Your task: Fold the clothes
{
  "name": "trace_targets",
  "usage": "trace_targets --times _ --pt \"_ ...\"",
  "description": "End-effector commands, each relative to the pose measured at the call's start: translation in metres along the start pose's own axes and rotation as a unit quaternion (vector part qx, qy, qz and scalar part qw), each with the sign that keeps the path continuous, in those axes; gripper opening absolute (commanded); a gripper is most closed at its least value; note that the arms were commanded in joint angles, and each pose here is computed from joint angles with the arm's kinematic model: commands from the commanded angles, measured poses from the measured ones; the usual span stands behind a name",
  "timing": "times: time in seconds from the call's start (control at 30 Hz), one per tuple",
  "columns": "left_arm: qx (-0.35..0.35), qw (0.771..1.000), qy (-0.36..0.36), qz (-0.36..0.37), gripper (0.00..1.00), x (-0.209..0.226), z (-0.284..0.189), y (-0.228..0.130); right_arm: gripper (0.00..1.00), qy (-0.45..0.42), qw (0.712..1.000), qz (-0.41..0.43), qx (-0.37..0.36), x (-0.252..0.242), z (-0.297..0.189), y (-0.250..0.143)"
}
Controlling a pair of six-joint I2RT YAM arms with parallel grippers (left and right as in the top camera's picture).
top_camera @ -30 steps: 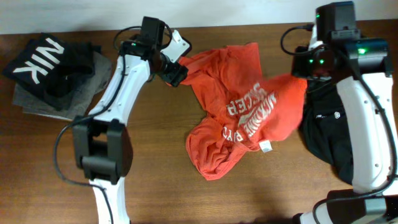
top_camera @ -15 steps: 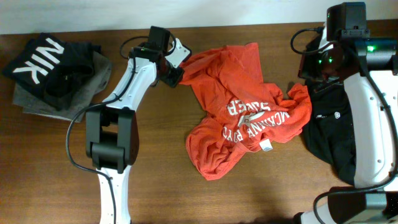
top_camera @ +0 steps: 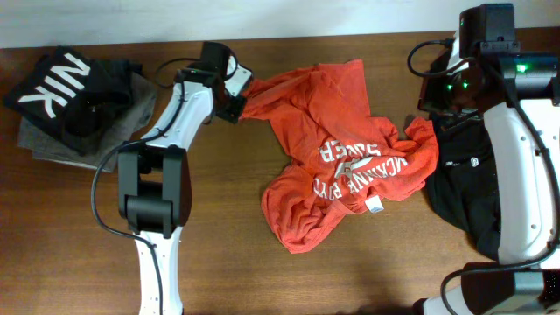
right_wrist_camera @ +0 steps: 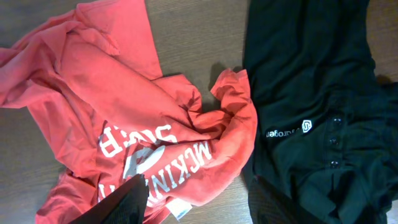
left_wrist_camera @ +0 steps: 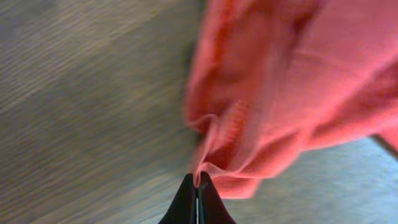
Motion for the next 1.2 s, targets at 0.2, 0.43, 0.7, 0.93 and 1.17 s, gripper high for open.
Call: trace_targets --times 0.2,0.43,0.7,0.93,1.17 --pt "-0.041 0.998 0.014 -0.039 0.01 0.011 -0.025 0.028 0.57 0.014 1.0 -0.002 0.019 0.002 0.003 -0.006" --pt "-0.098 0.994 0.017 -0.036 0.01 0.011 -0.089 0.063 0.57 0.072 0.995 -0.021 0.063 0.016 0.021 -0.024" --pt "-0.192 0.981 0.022 -0.031 0.01 0.009 -0.175 0.097 0.58 0.162 0.971 -0.113 0.136 0.062 0.055 -0.063" --pt "-0.25 0.968 0.026 -0.029 0.01 0.01 -0.211 0.116 0.63 0.22 0.934 -0.242 0.144 0.144 0.065 -0.094" --pt "-0.288 0.956 0.031 -0.047 0.01 0.022 -0.223 0.127 0.66 0.236 0.904 -0.335 0.118 0.218 0.071 -0.127"
Point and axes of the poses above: each gripper's point midway between its finger pads, its own z axis out along the fingers, its own x axis along the line the jaws close on, y = z × x, the point moved 6 cm from there along -z, back along the fingers, and after that the axes turned 13 degrees about -z, right-handed, at the moved point
